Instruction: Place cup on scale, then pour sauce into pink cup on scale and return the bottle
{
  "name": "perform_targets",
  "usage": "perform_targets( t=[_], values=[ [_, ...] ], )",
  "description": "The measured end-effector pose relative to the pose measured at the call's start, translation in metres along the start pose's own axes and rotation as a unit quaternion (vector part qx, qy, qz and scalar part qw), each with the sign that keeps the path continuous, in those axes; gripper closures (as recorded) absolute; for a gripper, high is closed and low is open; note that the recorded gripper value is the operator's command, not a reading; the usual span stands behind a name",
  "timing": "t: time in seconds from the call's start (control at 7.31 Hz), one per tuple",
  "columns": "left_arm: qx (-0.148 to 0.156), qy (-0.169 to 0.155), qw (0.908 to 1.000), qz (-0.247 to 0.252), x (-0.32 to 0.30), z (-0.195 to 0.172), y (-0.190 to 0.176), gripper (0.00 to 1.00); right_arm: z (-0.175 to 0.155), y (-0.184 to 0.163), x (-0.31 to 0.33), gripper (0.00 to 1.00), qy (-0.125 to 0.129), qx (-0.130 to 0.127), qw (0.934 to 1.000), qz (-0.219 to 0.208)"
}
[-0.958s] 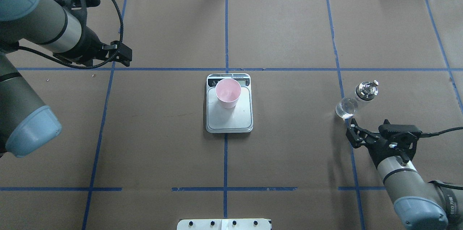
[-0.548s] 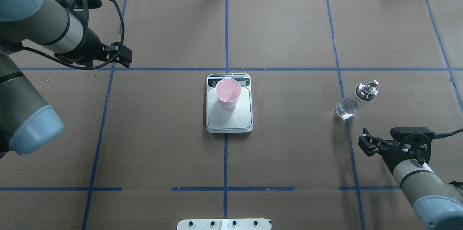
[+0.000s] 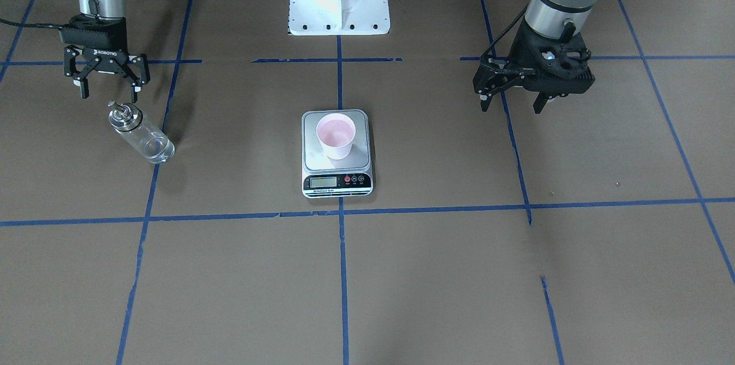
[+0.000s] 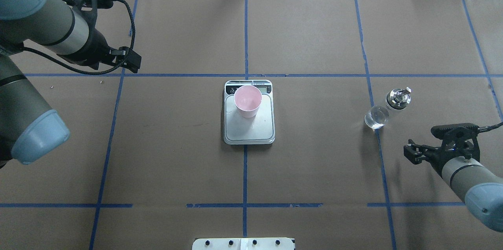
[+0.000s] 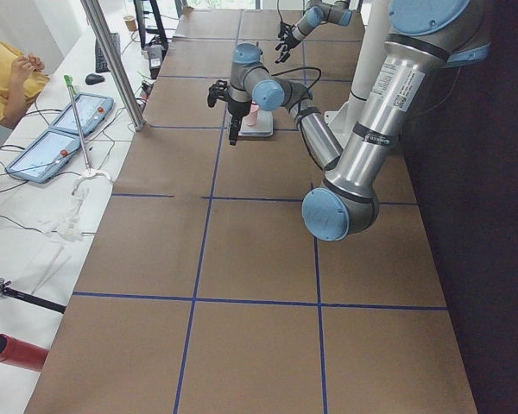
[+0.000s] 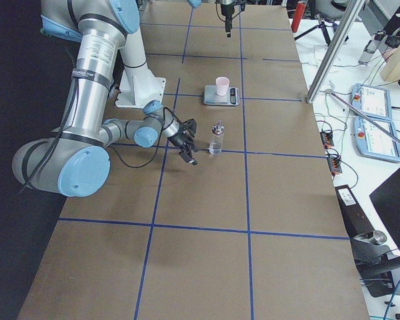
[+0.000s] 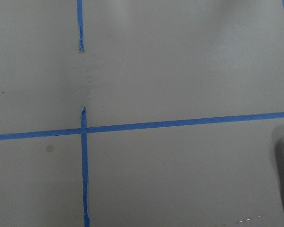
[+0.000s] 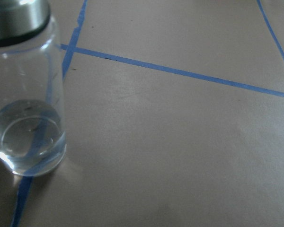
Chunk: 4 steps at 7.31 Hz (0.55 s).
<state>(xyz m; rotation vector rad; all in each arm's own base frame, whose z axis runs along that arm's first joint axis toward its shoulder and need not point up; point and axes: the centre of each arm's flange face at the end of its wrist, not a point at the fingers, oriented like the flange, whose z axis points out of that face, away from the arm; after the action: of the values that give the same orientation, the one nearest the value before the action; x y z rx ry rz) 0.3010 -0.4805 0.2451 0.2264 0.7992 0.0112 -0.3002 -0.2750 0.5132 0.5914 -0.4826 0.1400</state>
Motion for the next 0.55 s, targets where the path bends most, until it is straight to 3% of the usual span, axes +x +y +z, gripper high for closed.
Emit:
perform_targets(
  t=[0.55],
  values=[
    [0.012, -0.008, 0.9979, 0.063, -0.042, -0.018, -0.027, 0.0, 0.01, -0.061, 0.067, 0.0, -0.02, -0.077, 0.996, -0.039]
  ],
)
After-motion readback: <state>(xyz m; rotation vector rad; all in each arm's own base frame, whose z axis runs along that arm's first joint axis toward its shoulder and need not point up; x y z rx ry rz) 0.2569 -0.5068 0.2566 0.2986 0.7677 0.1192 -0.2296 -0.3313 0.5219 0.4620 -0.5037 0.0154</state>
